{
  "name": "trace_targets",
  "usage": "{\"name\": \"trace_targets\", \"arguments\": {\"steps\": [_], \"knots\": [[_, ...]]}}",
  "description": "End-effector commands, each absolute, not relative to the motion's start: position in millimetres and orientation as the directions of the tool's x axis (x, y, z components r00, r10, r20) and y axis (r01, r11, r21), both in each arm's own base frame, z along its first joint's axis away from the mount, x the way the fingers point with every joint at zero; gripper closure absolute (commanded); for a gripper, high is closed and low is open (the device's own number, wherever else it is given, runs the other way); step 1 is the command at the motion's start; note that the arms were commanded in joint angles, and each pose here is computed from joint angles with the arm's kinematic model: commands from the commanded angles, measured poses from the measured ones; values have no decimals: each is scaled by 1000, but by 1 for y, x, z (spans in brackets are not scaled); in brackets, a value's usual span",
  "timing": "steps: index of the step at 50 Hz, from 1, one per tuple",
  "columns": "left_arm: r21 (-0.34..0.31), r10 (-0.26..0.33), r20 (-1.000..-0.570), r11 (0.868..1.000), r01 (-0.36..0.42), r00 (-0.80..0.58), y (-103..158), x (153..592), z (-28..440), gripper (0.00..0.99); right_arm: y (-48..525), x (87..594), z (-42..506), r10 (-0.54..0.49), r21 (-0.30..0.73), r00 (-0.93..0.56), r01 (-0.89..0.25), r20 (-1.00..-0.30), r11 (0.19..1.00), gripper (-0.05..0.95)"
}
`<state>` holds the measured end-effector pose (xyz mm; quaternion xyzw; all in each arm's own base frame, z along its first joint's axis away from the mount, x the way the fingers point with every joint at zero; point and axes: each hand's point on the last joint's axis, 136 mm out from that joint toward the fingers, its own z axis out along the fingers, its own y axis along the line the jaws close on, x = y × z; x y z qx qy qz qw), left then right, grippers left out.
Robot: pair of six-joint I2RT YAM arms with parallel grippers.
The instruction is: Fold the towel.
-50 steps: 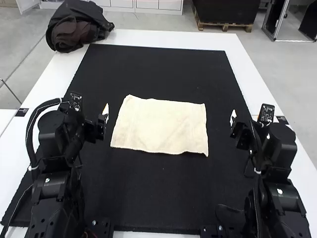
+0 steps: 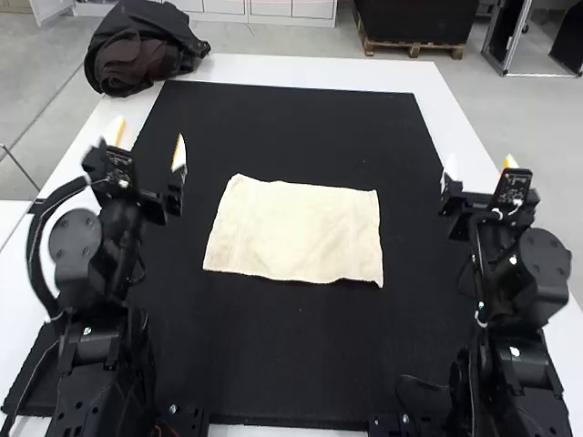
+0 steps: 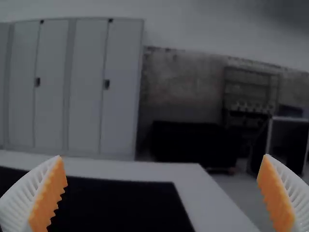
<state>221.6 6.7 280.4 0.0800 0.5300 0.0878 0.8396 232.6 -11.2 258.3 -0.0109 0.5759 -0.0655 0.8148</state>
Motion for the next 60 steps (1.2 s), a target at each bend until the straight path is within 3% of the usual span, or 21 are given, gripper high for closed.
{"name": "trace_targets", "arguments": {"steps": [1, 5, 11, 17, 27, 34, 41, 51, 60], "knots": [[200, 256, -843, 966, -165, 474, 21, 209, 306, 34, -10, 218, 296, -205, -167, 405, 127, -891, 978, -10], [173, 247, -822, 967, -188, 514, 23, 198, 333, 33, -8, 202, 335, -169, -129, 478, 116, -862, 985, -10], [94, 163, -806, 984, -149, 569, 21, 186, 379, 31, -3, 184, 386, -100, -78, 550, 63, -829, 995, -10], [48, 108, -857, 990, -131, 504, 29, 212, 406, 31, -1, 216, 405, 15, 12, 448, -10, -894, 1000, -10], [15, 52, -943, 993, -113, 329, 45, 294, 412, 39, 2, 283, 408, 37, 27, 277, -43, -960, 999, -10], [2, 25, -983, 993, -121, 182, 59, 354, 390, 51, 1, 328, 382, 45, 40, 133, -44, -990, 998, -10], [5, 3, -999, 999, -50, -32, 56, 400, 338, 52, -1, 366, 337, 59, 60, -31, -38, -998, 997, -10], [-16, -13, -957, 1000, 8, -289, 52, 425, 253, 38, 22, 395, 244, 163, 213, -353, -108, -921, 971, -10], [34, 85, -907, 991, 131, -412, 27, 426, 204, 38, 35, 398, 195, 176, 262, -491, -110, -853, 959, -10]]}}
